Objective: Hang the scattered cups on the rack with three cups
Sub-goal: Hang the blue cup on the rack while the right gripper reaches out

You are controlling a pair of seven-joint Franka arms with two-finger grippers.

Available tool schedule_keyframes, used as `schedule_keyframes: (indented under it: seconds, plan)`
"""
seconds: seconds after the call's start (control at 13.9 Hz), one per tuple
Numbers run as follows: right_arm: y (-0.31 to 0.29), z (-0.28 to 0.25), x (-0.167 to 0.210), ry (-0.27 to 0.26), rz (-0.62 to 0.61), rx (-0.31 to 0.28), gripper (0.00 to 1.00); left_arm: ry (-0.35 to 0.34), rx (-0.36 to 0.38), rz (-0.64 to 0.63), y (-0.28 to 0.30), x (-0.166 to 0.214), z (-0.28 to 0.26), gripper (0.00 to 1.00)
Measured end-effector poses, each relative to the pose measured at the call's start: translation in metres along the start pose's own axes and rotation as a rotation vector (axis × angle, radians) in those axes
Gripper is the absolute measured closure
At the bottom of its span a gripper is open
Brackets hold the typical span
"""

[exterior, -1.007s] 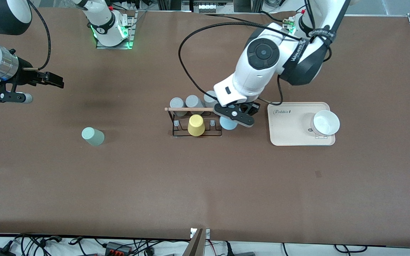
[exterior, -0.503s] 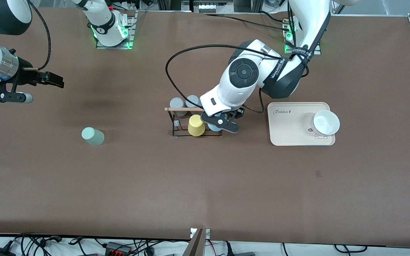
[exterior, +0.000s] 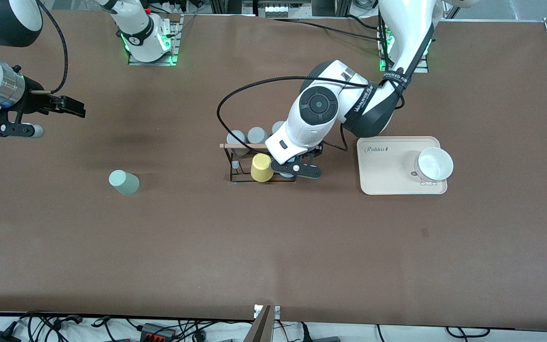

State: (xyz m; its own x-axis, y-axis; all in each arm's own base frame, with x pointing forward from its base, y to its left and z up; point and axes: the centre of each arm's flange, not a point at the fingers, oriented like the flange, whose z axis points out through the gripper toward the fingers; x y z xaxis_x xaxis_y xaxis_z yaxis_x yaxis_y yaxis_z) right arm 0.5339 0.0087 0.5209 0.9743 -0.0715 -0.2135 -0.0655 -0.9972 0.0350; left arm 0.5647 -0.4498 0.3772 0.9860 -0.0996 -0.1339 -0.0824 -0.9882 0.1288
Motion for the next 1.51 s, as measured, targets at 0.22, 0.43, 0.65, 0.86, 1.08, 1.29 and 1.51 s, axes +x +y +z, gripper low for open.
schedule_keyframes:
  seconds: [0.22,0.43,0.65,0.86,1.08,1.29,1.51]
  plan:
    - [0.0,0.0,0.0,0.0,0.0,0.0,0.0,-0.013,0.008,-0.042,0.007,-0.003,0.012,0.34]
    - [0.001,0.005,0.0,-0.01,0.002,0.0,0.0,-0.014,0.009,-0.056,0.009,-0.004,0.013,0.34]
    - [0.001,0.009,0.0,-0.019,0.002,-0.001,0.0,-0.019,0.012,-0.06,0.009,-0.001,0.019,0.34]
    - [0.001,0.012,-0.001,-0.024,0.002,-0.002,0.0,-0.026,0.014,-0.063,0.009,0.004,0.029,0.34]
    - [0.001,0.013,-0.001,-0.026,0.002,-0.002,0.0,-0.036,0.019,-0.064,0.01,0.007,0.04,0.34]
    - [0.001,0.012,0.0,-0.02,0.002,-0.001,0.0,-0.048,0.026,-0.063,0.01,0.007,0.05,0.34]
    - [0.001,0.016,0.003,-0.003,0.002,0.0,0.0,-0.058,0.032,-0.062,0.012,0.008,0.06,0.34]
